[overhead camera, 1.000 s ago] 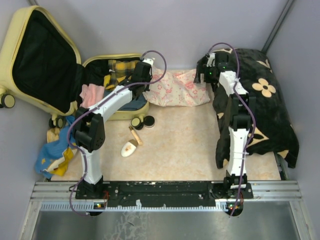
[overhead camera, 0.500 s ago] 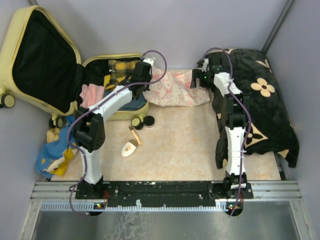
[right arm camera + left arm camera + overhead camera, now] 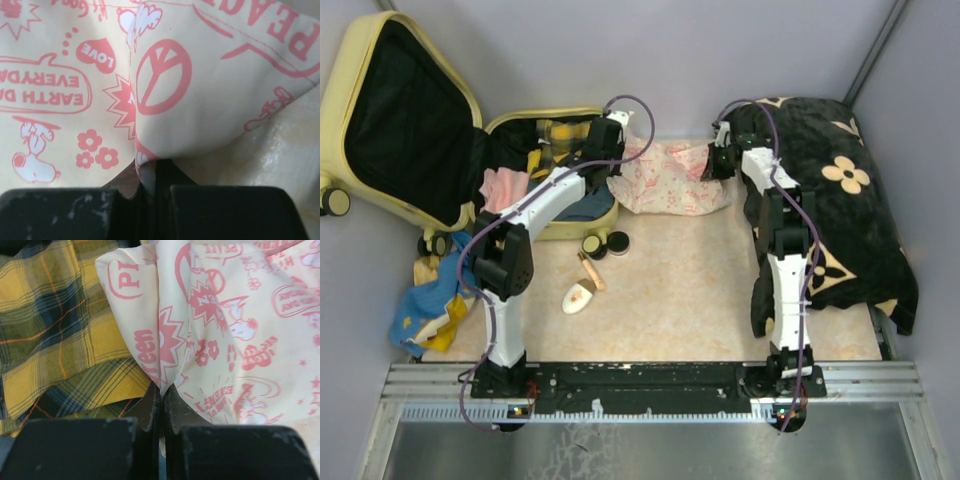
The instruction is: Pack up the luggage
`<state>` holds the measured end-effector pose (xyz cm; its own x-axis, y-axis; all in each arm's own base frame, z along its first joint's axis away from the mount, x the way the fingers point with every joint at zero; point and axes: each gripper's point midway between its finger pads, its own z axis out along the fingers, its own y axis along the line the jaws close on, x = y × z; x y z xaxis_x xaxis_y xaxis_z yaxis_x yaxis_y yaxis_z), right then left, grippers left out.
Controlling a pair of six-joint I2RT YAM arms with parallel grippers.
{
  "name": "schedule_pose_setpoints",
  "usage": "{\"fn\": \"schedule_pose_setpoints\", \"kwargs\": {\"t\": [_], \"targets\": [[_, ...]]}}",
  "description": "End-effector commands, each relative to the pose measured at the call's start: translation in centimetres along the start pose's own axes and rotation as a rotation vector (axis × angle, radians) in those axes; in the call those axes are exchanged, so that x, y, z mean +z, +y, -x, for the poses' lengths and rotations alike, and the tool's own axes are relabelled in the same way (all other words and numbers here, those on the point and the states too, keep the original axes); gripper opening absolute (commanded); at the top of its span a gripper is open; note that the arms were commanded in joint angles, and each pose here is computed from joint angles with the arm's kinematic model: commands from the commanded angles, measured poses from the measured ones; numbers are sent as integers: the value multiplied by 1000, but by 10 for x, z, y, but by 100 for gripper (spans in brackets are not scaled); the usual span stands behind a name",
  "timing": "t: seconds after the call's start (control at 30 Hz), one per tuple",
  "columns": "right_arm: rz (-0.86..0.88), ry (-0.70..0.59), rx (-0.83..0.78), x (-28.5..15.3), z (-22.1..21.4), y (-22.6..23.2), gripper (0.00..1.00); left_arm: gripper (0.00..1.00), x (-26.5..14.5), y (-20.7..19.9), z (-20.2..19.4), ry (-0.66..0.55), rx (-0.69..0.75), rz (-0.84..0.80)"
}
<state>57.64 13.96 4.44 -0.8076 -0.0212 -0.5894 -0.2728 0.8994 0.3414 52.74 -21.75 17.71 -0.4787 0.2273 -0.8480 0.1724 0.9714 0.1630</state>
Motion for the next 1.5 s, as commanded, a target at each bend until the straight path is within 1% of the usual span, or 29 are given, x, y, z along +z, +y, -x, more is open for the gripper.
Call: {"fn": "schedule_pose_setpoints", "kwargs": {"t": [0.0,0.1,0.27,0.37,0.5,0.6,0.67,0.83,0.93,1.1,1.2,1.3,1.47], "targets": [[129,-214,-55,-73,71,53,0,0,-7,-13,53,-156,2,-108],[132,-283,-52,-106,90,56,0,0,-20,-13,81,-250,31,-140],[148,-380,-41,-153,110,64,0,0,-45,-2,118,-356,70,-177],[183,-421,-38,-173,118,78,0,0,-57,20,135,-398,50,-162],[240,-478,-31,-191,134,99,0,0,-71,56,151,-425,22,-123],[307,-519,-40,-203,148,128,0,0,-84,85,157,-438,4,-95],[358,-534,-67,-205,153,156,0,0,-92,107,156,-441,-7,-60],[491,-561,-141,-203,160,232,0,0,-109,166,136,-409,10,67],[556,-551,-181,-192,155,274,0,0,-120,207,117,-378,-15,156],[647,-490,-211,-164,129,333,0,0,-122,260,67,-280,-35,252],[692,-462,-236,-144,108,363,0,0,-120,277,44,-250,-23,283],[706,-436,-257,-121,87,383,0,0,-113,294,18,-212,-18,309],[696,-439,-279,-82,63,396,0,0,-89,315,-24,-158,-24,316]]}}
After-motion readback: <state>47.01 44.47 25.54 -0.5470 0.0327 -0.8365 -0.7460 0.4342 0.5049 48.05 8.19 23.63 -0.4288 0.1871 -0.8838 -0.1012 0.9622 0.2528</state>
